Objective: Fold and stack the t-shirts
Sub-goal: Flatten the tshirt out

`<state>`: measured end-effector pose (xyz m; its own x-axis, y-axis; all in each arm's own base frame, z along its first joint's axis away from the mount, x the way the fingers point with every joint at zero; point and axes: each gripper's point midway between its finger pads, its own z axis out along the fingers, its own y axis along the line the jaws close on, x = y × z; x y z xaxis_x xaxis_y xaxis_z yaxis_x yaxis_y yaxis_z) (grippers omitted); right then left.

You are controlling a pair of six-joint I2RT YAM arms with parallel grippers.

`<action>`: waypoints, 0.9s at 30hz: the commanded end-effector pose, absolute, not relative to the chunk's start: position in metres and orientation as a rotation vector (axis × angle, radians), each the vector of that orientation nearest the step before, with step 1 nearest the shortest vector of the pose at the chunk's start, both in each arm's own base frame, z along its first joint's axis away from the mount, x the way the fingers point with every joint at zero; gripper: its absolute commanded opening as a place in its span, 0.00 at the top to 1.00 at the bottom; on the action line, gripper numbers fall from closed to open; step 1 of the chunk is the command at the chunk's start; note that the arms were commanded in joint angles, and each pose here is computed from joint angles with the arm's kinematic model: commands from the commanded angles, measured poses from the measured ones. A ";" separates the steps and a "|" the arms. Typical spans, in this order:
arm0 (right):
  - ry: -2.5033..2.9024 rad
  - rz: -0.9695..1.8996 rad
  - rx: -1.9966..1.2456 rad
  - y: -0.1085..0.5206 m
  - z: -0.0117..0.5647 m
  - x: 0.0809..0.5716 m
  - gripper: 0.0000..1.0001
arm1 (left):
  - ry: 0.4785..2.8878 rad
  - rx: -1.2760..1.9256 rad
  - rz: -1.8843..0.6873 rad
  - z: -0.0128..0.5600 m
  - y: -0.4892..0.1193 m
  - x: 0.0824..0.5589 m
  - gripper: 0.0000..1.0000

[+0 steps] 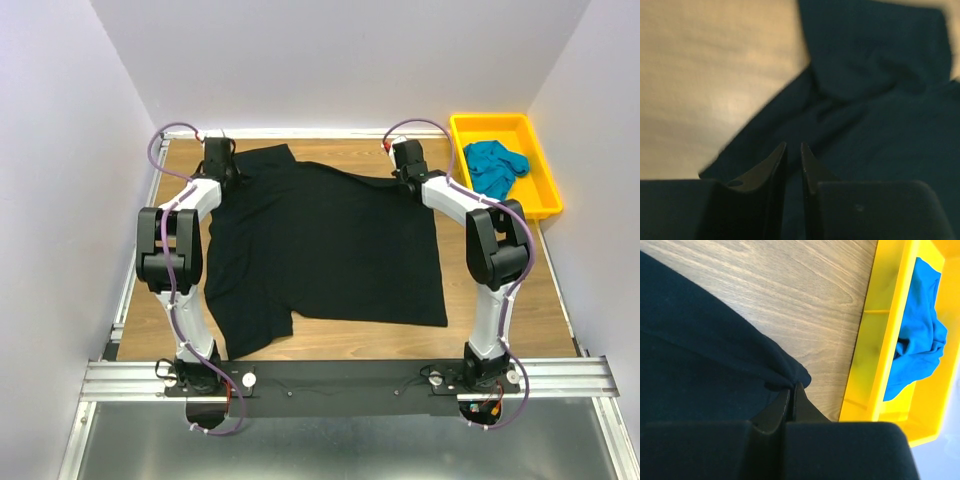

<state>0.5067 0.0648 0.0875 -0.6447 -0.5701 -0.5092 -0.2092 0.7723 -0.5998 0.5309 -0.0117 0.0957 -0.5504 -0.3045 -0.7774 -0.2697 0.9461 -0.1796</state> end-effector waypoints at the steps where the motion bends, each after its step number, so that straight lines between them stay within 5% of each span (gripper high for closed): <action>1: 2.258 -0.655 -0.543 0.059 0.078 0.510 0.99 | 2.271 -0.460 -0.066 0.066 -0.015 0.514 0.78; 9: 2.301 -0.664 -0.500 0.038 0.065 0.504 0.99 | 2.364 -0.514 0.000 0.029 0.006 0.501 0.91; 27: 2.319 -0.743 -0.382 0.003 0.062 0.513 0.99 | 2.417 -0.667 0.017 0.006 0.046 0.489 0.92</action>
